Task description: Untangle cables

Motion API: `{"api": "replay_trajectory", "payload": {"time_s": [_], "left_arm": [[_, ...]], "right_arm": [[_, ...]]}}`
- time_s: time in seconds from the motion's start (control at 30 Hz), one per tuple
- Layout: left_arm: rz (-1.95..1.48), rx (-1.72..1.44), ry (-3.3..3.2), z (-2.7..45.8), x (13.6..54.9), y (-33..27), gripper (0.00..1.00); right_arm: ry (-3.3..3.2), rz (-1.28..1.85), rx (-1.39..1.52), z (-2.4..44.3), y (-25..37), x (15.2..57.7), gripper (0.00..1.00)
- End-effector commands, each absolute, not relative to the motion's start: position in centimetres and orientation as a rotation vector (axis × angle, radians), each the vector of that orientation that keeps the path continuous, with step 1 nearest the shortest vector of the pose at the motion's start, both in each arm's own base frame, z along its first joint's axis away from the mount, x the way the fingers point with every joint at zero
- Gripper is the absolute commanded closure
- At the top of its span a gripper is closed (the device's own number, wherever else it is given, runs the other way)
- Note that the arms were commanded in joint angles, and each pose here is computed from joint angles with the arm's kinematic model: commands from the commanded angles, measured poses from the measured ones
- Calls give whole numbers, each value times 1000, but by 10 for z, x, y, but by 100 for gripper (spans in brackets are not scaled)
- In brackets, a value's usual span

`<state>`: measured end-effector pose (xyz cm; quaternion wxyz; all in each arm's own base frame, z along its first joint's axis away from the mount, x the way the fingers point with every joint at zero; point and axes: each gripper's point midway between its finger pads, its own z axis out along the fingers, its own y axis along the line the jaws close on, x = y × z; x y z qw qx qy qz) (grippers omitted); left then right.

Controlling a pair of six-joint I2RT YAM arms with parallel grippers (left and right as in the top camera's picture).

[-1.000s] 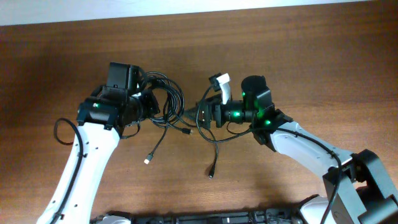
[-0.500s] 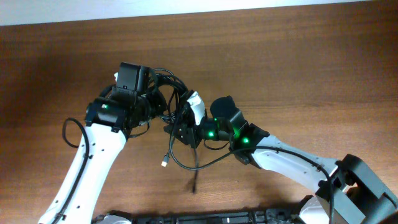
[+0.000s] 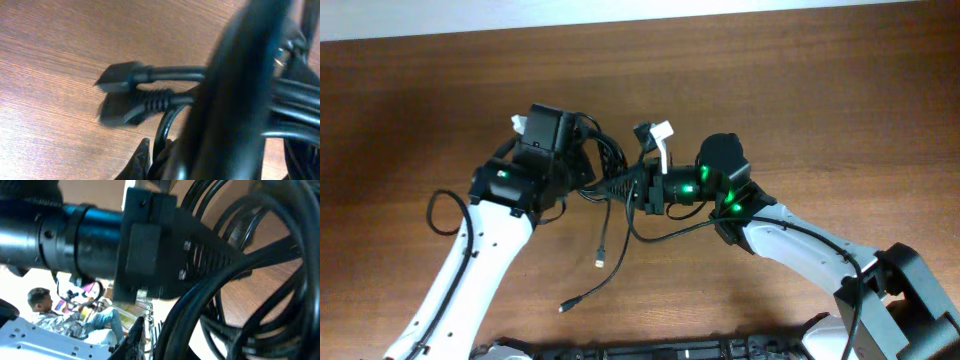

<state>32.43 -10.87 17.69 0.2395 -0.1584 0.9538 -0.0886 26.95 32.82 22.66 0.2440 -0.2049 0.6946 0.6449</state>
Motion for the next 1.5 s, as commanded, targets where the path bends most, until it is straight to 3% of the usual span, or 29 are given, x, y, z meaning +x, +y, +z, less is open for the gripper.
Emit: {"api": "replay_trajectory", "payload": {"time_s": [0.0,0.07,0.3,0.4,0.8,0.87,0.93,1.03,1.13,1.23,1.3,1.47], "left_arm": [[-257,-354,2590,188,320,-121,100],[-337,-257,2610,192,313,-134,100],[-632,-92,2599,210,304,-173,100],[-768,161,2555,221,297,-196,100],[-783,523,2418,233,291,-209,100],[-874,705,2341,240,279,-222,100],[-969,826,2272,248,266,-233,100],[-810,800,2321,235,279,-210,100],[-647,601,2361,231,314,-160,100],[-591,456,2375,231,331,-120,100],[-620,540,2334,234,329,-124,100],[-838,900,2131,249,298,-158,100]], "right_arm": [[1865,1642,-378,236,321,302,96],[1935,1537,-226,219,314,322,96],[1972,1456,-133,207,308,334,96],[1969,1418,-104,205,312,336,96],[2037,1293,20,183,298,349,96],[2027,1275,39,184,295,353,96],[1983,1230,84,189,288,363,90],[1980,1269,75,193,273,371,77],[2002,1465,-82,201,267,355,43],[1948,1535,-155,215,248,357,32],[1858,1504,-206,230,235,364,24],[1646,1213,-597,236,252,357,18]]}}
